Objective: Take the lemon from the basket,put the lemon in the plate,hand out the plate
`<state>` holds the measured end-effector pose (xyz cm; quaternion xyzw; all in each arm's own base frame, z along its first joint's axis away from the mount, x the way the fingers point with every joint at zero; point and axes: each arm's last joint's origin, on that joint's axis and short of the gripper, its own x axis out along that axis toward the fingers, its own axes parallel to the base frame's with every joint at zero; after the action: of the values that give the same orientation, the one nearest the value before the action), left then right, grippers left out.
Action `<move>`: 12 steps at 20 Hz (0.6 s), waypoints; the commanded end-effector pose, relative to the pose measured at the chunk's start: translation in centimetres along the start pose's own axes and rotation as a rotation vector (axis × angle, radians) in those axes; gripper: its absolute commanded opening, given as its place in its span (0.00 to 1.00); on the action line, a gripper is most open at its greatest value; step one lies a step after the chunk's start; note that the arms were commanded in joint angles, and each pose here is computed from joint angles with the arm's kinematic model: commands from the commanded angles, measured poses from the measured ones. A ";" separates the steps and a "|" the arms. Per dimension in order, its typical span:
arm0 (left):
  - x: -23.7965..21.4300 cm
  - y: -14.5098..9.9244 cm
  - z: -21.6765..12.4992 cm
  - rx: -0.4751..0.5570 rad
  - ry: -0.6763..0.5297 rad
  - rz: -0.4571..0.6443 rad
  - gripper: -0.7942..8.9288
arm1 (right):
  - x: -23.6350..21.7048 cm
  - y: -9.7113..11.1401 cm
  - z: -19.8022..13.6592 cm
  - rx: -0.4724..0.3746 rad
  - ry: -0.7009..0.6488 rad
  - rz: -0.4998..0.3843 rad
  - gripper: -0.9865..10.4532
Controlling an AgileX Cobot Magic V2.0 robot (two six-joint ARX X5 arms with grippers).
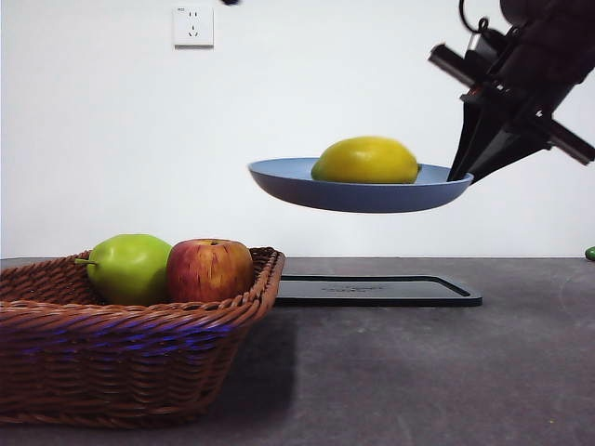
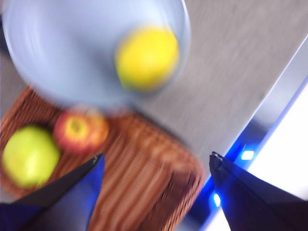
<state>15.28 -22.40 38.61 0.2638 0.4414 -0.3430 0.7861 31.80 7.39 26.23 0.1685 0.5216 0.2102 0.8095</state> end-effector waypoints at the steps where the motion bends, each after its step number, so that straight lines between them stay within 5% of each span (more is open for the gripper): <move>1: -0.8 -0.1 -0.3 -0.001 0.018 0.010 0.47 | 0.7 -0.6 3.2 -0.002 -0.030 0.004 0.09; 12: -0.8 -0.2 -0.1 -0.037 -0.014 0.006 0.47 | 8.7 -7.1 9.9 0.148 -0.063 -0.072 0.09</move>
<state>14.85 -21.70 39.02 0.2542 0.4467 -0.3315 0.7912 44.58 5.17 19.68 0.2038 0.5249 0.1366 0.8151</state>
